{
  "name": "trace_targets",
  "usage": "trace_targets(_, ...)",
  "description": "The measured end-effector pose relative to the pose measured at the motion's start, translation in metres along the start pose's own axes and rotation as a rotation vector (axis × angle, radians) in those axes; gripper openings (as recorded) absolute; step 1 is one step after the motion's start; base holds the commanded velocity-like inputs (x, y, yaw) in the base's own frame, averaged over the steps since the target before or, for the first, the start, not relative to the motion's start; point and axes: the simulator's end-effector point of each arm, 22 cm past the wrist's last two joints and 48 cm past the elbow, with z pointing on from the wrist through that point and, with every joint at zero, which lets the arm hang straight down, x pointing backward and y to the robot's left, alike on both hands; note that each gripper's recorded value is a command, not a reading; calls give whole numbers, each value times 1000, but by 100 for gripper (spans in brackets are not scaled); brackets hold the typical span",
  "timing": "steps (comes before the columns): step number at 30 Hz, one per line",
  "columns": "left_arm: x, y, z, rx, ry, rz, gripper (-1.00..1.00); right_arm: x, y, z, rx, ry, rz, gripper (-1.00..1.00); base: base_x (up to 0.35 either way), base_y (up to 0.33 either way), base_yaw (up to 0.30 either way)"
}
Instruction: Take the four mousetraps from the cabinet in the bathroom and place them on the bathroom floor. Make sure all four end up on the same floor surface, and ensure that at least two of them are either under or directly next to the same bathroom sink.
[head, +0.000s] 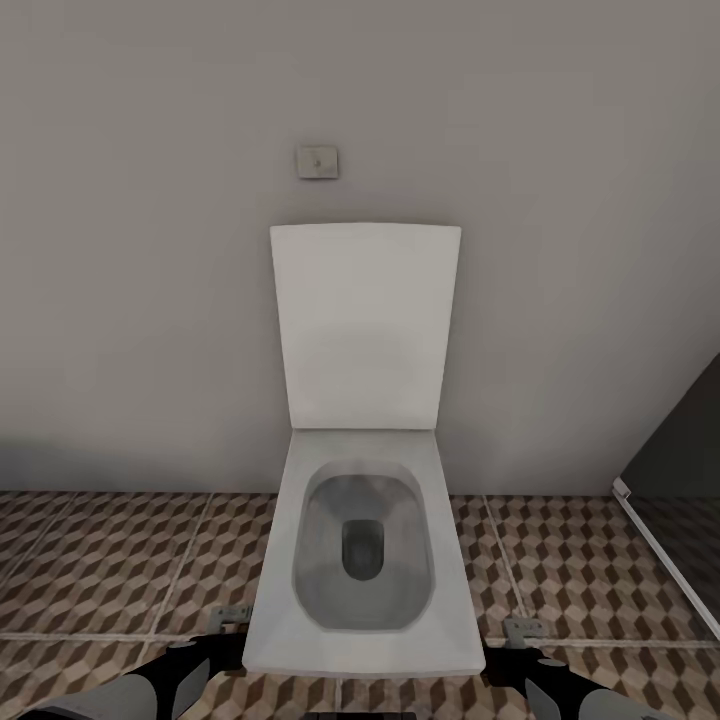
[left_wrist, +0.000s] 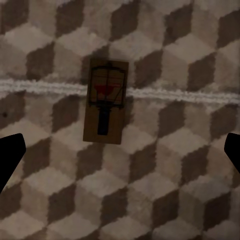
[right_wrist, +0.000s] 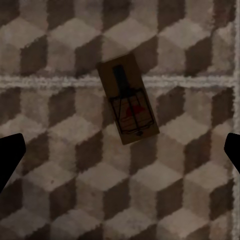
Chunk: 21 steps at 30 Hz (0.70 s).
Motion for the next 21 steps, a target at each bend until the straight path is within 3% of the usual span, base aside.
trace_targets(21,-1,1,0,-3,-1,-1,100,0,0,0,0,0,0,100,0,0,0)
